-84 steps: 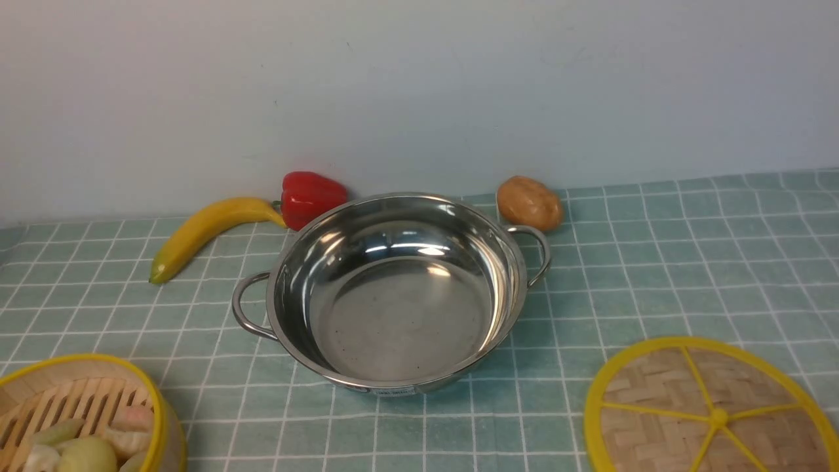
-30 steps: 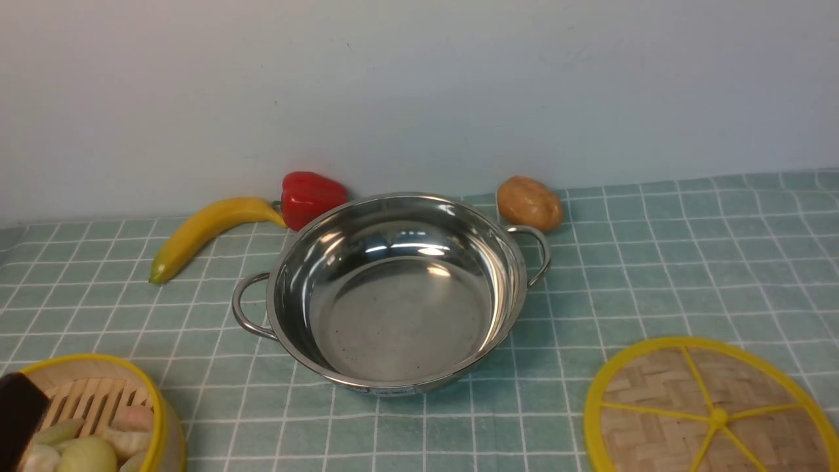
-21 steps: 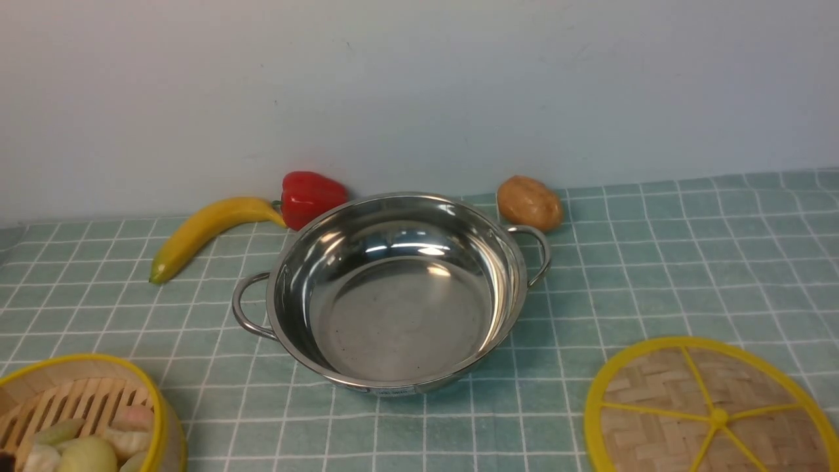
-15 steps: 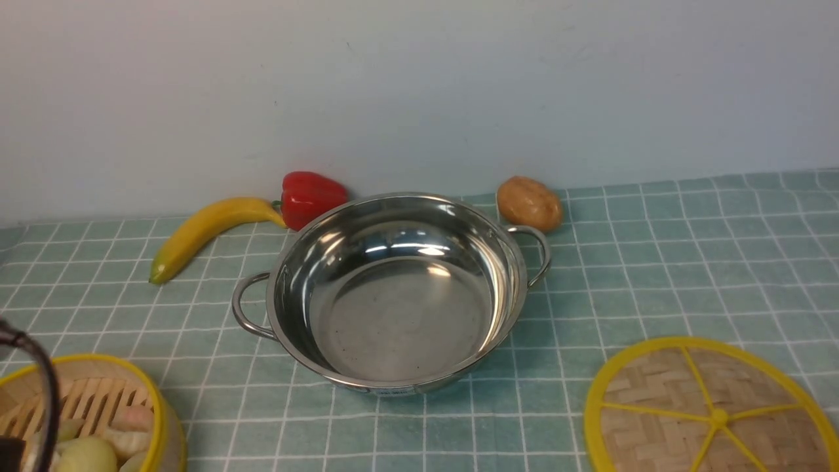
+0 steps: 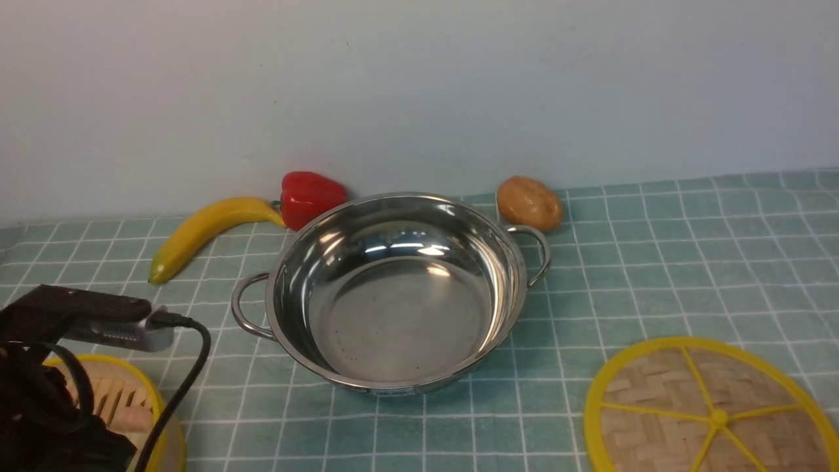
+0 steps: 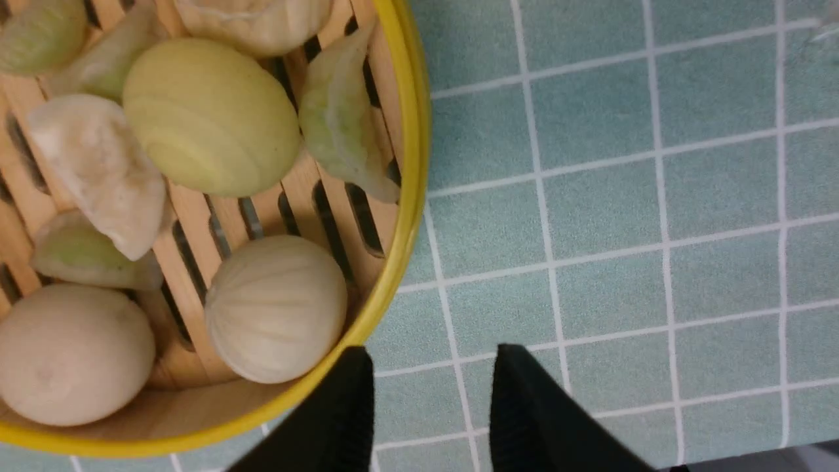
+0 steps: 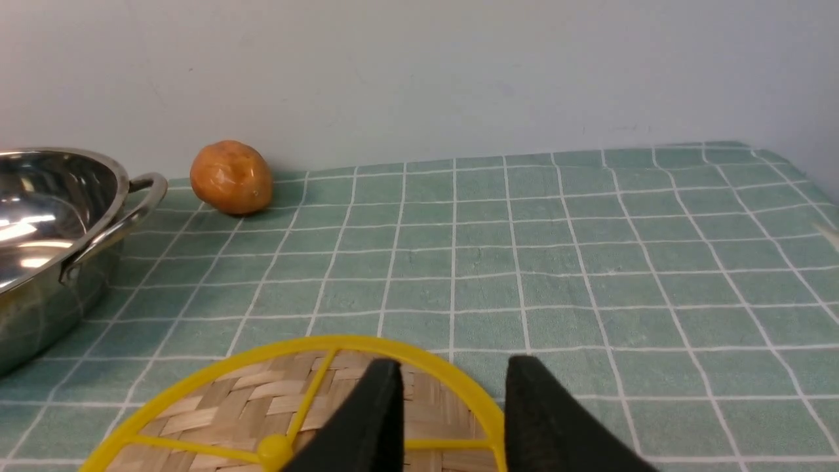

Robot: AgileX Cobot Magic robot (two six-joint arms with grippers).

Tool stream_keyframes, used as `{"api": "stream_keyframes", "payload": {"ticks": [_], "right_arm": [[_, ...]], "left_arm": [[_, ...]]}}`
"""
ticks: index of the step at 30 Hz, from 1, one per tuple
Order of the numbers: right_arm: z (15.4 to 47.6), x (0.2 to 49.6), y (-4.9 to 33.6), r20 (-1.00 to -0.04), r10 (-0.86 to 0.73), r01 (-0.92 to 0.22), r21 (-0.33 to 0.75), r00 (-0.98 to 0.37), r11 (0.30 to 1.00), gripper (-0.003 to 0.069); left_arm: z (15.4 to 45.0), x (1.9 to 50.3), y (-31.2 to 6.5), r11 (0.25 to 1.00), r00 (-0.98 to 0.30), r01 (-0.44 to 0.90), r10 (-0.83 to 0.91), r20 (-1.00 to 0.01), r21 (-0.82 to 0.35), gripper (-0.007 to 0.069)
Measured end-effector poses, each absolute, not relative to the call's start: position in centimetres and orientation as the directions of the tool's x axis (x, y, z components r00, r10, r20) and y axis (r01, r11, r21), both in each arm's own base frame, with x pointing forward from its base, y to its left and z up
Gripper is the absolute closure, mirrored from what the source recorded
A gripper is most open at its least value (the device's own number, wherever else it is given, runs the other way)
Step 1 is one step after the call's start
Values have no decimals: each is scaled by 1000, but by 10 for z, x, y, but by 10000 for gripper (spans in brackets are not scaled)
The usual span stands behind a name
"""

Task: Place the steamer in the pot on the blue tablecloth, and put the lid on the steamer.
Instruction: 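Grasp the rim of the steamer basket holding the buns with the left gripper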

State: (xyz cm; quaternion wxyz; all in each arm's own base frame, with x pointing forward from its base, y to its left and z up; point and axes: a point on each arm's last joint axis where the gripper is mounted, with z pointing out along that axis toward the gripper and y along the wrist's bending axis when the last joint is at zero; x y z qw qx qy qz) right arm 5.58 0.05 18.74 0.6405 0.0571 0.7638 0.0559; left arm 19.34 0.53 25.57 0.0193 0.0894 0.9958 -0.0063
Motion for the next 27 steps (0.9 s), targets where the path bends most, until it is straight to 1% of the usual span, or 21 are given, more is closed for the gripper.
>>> {"api": "stream_keyframes", "payload": {"ticks": [5, 15, 20, 23, 27], "right_arm": [[187, 56, 1, -972, 159, 16, 159, -173, 987, 419], [187, 56, 1, -972, 159, 16, 159, -173, 987, 419], [187, 56, 1, -972, 159, 16, 159, -173, 987, 419], [187, 56, 1, -972, 159, 16, 159, -173, 987, 419], [187, 56, 1, -972, 159, 16, 159, -173, 987, 419]], "left_arm": [[246, 200, 7, 986, -986, 164, 164, 12, -8, 382], [227, 210, 7, 983, -978, 183, 184, 102, -23, 382], [210, 218, 10, 981, -964, 192, 193, 182, -20, 382], [200, 223, 10, 981, -957, 193, 194, 214, -26, 382], [190, 228, 10, 981, -953, 193, 194, 231, -30, 382]]}}
